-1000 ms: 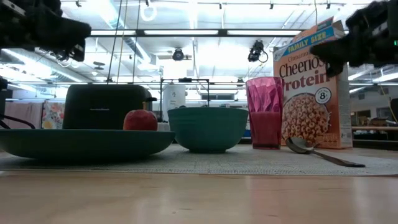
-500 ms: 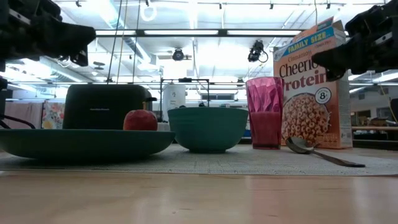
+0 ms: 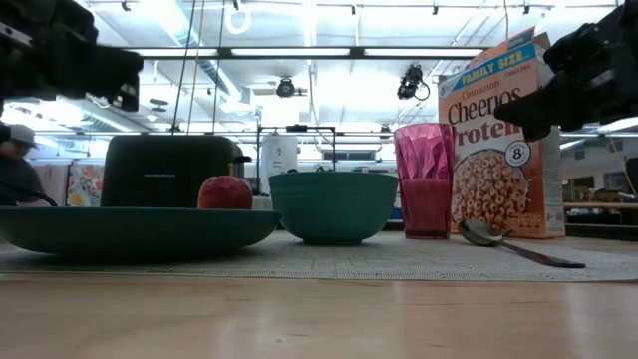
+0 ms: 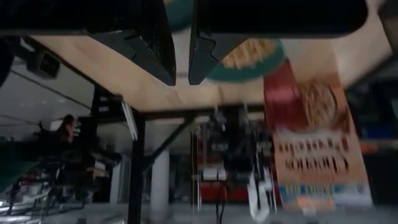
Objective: Arrange a breakfast setting
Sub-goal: Return to Home Position
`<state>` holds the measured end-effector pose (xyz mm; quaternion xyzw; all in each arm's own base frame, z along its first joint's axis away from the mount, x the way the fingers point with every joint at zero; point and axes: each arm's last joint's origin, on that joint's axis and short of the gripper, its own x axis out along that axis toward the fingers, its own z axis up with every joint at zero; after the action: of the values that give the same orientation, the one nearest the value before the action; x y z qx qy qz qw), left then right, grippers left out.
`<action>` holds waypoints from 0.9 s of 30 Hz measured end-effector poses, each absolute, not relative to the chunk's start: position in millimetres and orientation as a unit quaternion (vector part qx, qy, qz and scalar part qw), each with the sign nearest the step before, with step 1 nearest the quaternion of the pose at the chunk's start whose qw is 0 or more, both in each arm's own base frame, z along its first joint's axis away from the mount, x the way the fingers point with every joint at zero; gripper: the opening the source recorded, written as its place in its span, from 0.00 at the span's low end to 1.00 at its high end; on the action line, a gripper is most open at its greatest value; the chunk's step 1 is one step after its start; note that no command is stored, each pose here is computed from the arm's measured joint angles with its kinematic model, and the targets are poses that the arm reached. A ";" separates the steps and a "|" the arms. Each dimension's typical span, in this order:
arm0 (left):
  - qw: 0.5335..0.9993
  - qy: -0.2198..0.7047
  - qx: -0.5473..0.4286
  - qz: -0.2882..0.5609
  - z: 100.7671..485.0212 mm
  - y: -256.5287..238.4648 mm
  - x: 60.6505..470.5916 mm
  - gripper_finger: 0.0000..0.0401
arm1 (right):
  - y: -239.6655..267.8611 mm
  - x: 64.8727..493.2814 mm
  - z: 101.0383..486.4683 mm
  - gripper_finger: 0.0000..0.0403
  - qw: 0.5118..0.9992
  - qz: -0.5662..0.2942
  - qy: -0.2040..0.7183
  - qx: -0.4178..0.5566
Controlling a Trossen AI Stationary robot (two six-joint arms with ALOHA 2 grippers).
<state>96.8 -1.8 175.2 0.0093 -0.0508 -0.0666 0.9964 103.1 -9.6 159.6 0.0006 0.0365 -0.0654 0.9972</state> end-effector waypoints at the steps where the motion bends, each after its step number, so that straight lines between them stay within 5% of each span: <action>1: 0.997 -0.038 0.000 -0.067 172.8 -1.8 97.0 0.13 | -8.4 103.2 158.8 0.08 0.998 -0.044 0.041 0.007; 27: 0.997 -0.033 -0.039 -0.066 172.6 -1.6 97.9 0.13 | -8.8 106.1 154.5 0.08 0.997 -0.037 0.066 0.002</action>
<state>97.9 -1.6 172.6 -0.0391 -0.0328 -0.0657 0.9965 106.1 -8.8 154.5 0.0022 0.0662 -0.0368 0.9971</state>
